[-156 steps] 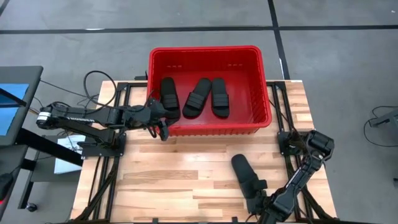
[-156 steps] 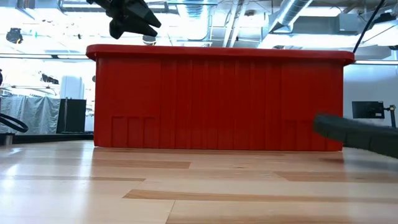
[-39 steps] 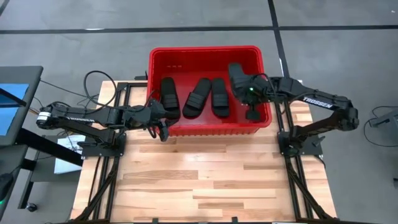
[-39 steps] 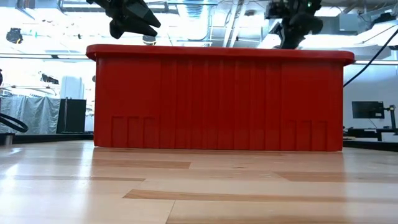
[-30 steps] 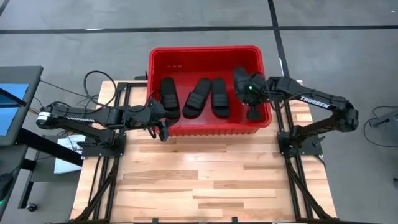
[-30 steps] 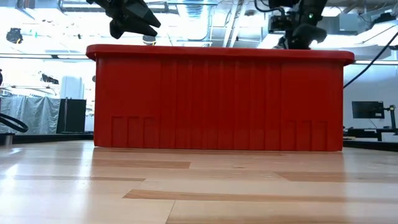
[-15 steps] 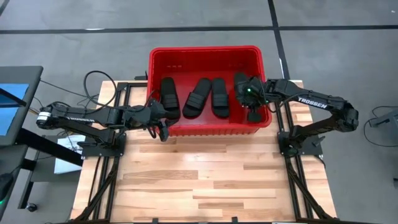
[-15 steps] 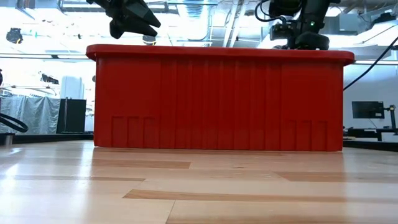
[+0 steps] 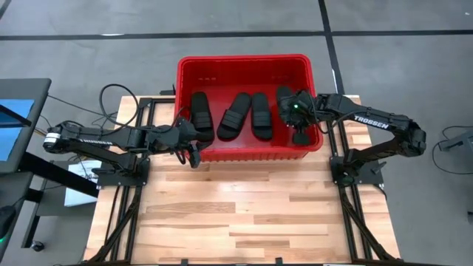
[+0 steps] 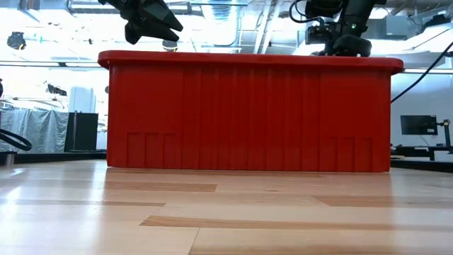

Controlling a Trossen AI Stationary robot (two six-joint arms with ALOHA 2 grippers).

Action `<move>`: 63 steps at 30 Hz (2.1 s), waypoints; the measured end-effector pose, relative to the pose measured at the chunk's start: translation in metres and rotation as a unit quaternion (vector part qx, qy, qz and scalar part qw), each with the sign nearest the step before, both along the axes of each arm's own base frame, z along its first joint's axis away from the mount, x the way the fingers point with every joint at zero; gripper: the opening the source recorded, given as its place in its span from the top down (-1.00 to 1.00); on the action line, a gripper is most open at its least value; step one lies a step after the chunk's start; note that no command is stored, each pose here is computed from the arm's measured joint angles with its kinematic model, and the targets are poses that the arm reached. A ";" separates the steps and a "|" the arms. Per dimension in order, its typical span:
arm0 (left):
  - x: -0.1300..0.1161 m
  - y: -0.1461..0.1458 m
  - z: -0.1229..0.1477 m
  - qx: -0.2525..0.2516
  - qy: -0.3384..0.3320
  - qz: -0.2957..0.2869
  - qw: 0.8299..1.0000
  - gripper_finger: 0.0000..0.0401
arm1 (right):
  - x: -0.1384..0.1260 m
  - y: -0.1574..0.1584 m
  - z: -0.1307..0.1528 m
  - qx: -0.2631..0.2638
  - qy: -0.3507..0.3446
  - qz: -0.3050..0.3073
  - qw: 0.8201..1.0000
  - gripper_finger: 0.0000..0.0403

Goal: Pick and place slides into bin
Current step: Put the black slipper into the red bin

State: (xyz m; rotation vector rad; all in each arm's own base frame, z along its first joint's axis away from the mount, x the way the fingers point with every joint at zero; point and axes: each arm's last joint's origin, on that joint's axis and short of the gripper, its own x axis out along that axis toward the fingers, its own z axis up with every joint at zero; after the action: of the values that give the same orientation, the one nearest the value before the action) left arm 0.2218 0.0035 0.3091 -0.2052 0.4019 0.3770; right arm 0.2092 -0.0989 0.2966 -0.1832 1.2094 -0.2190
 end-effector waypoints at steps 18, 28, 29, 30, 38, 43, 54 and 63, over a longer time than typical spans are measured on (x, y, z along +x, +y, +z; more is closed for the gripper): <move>0.000 0.000 0.000 0.000 0.000 0.000 1.000 0.26 | 0.000 0.001 0.000 0.013 -0.007 -0.001 1.000 1.00; 0.000 0.000 0.000 0.000 0.000 0.000 1.000 0.26 | 0.001 0.001 0.000 0.014 -0.007 -0.003 1.000 1.00; 0.000 0.000 0.000 0.000 0.000 0.000 1.000 0.26 | 0.001 0.001 0.000 0.014 -0.007 -0.003 1.000 1.00; 0.000 0.000 0.000 0.000 0.000 0.000 1.000 0.26 | 0.001 0.001 0.000 0.014 -0.007 -0.003 1.000 1.00; 0.000 0.000 0.000 0.000 0.000 0.000 1.000 0.26 | -0.001 0.002 0.000 0.019 -0.002 -0.006 1.000 1.00; 0.000 0.000 0.000 0.000 0.000 0.000 1.000 0.26 | -0.001 0.002 -0.001 0.023 0.002 -0.009 1.000 1.00; 0.000 0.000 0.000 0.000 0.000 0.000 1.000 0.26 | -0.002 0.002 -0.001 0.026 0.003 -0.009 1.000 1.00; 0.000 0.000 0.000 0.000 0.000 0.000 1.000 0.26 | -0.004 0.002 -0.002 0.031 0.015 -0.009 0.999 1.00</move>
State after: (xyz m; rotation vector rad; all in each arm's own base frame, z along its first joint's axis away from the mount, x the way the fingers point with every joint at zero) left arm 0.2217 0.0035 0.3092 -0.2057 0.4016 0.3768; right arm 0.2049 -0.0965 0.2946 -0.1220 1.2464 -0.1943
